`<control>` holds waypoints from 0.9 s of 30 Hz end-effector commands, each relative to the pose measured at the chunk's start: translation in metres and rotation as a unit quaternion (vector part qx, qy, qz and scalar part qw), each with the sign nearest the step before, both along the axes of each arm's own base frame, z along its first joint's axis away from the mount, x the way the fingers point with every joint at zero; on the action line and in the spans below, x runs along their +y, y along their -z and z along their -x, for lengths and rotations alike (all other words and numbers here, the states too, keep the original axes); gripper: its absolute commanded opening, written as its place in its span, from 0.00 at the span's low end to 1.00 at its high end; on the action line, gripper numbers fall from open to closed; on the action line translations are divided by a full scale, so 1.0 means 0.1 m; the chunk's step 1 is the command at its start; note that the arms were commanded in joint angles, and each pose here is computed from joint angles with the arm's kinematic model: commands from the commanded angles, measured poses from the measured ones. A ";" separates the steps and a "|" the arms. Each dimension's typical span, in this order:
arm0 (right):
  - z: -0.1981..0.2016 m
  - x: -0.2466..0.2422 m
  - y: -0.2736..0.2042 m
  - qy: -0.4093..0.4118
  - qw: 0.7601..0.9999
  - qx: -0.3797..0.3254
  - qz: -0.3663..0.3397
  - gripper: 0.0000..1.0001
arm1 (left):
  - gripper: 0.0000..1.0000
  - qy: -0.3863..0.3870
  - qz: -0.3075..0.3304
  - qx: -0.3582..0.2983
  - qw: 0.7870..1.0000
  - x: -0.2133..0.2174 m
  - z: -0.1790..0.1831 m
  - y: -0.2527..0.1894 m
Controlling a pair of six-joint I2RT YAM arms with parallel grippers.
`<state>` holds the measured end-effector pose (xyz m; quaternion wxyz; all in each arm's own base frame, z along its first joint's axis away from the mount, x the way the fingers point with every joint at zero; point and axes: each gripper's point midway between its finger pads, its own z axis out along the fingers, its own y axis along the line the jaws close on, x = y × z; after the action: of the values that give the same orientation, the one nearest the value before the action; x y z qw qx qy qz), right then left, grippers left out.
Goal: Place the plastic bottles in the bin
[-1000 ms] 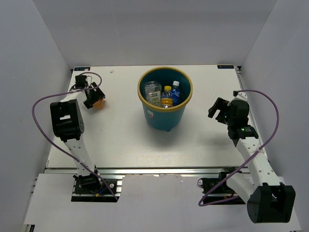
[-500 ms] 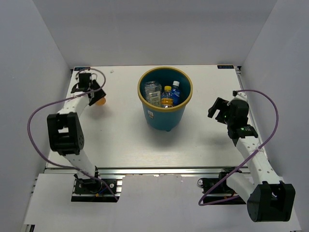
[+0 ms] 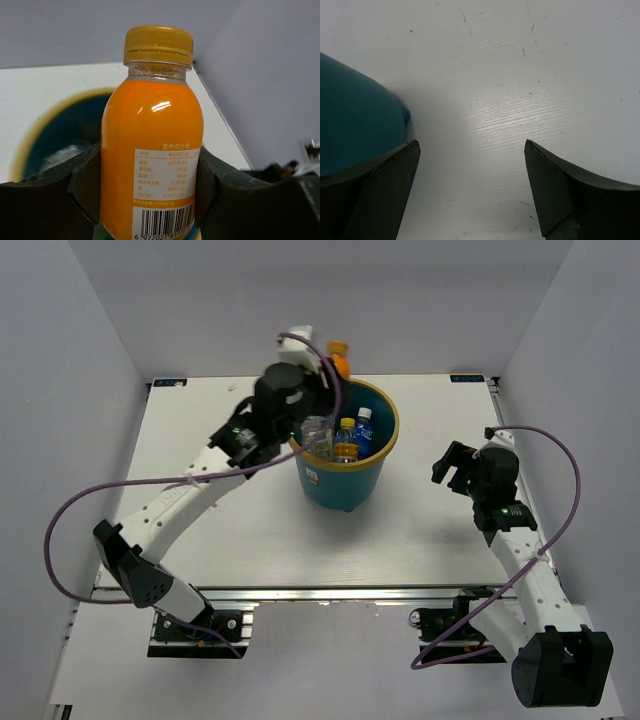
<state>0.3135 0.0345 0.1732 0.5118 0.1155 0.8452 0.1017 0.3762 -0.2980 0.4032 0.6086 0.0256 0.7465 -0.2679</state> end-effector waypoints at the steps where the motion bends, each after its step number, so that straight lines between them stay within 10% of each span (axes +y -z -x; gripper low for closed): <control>1: 0.00 -0.02 -0.05 0.001 1.000 -0.014 0.002 0.89 | 0.27 -0.005 -0.076 0.022 0.997 -0.24 0.06 0.34; 11: 0.02 0.00 -0.08 -0.004 1.000 -0.018 0.001 0.89 | 0.98 -0.028 -0.118 0.021 0.992 -0.60 0.15 0.38; 20: 0.02 -0.02 -0.06 -0.001 1.000 -0.014 0.002 0.89 | 0.98 -0.069 -0.099 -0.006 0.993 -0.32 0.19 0.06; 27: 0.02 -0.03 -0.04 0.000 1.000 -0.002 0.008 0.89 | 0.98 -0.197 -0.061 0.013 0.978 0.75 -0.04 -0.17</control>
<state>0.3085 0.0344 0.1690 0.5070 0.1133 0.8485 0.1007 0.3769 -0.3067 0.3742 0.6073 0.0140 0.7868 -0.1093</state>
